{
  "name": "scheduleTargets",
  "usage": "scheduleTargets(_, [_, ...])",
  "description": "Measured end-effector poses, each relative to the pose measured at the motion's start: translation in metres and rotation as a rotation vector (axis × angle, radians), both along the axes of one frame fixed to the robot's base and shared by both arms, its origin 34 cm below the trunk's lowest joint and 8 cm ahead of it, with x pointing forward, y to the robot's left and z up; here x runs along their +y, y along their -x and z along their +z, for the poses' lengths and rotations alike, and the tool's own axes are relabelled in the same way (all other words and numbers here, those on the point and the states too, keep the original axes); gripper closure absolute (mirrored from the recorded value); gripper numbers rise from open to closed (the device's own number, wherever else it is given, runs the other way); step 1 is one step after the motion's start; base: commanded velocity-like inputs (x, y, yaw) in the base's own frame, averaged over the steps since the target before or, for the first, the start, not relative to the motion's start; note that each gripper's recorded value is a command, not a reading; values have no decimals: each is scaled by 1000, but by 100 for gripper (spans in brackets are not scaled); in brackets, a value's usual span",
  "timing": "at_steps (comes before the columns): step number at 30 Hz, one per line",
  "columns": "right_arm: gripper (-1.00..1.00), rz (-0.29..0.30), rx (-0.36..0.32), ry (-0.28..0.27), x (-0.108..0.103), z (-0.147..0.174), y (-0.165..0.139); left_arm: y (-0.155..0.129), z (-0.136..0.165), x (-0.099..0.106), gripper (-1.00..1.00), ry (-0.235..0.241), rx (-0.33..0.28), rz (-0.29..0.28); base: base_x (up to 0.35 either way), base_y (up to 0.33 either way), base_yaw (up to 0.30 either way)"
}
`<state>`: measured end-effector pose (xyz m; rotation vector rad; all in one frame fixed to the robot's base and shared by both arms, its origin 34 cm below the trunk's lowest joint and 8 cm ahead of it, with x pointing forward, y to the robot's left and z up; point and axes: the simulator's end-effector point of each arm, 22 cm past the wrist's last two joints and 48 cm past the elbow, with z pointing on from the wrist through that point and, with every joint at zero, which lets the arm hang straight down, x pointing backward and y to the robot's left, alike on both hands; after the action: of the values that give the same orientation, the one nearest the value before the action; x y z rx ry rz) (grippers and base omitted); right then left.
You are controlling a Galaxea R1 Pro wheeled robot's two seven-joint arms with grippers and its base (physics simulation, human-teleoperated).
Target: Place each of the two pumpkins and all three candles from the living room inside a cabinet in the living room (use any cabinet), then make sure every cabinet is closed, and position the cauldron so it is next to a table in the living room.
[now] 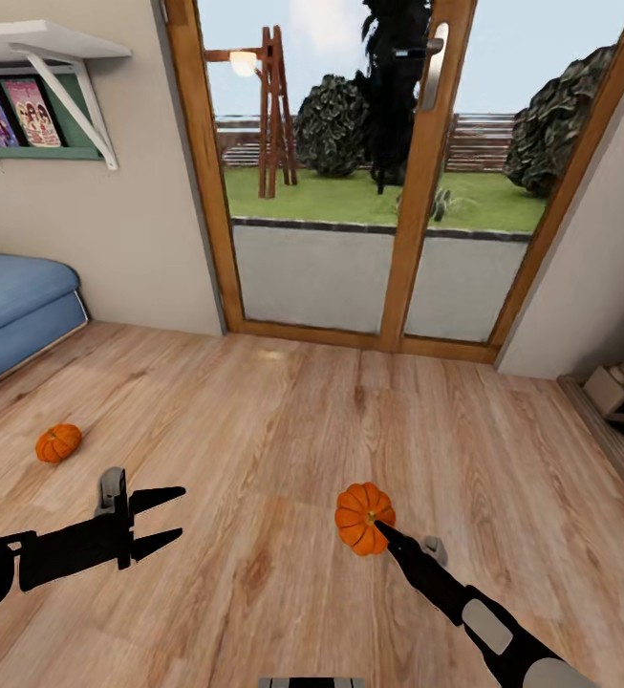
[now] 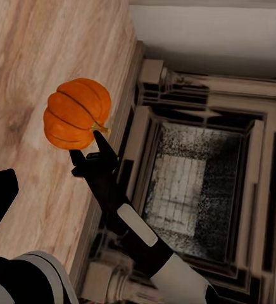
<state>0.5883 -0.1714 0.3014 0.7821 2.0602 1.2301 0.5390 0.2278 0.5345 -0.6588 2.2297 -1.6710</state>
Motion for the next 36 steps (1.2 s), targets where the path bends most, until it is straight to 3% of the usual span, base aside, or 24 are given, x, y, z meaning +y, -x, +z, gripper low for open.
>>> scheduleTargets(20, [100,1,-13,-3,1,5,-2,0,3,0,-100,-1,-7,1,335,0,95])
scheduleTargets(36, [100,3,-19,-6,1,7,-2,1,3,0,-100,-4,-7,-1,335,0,9])
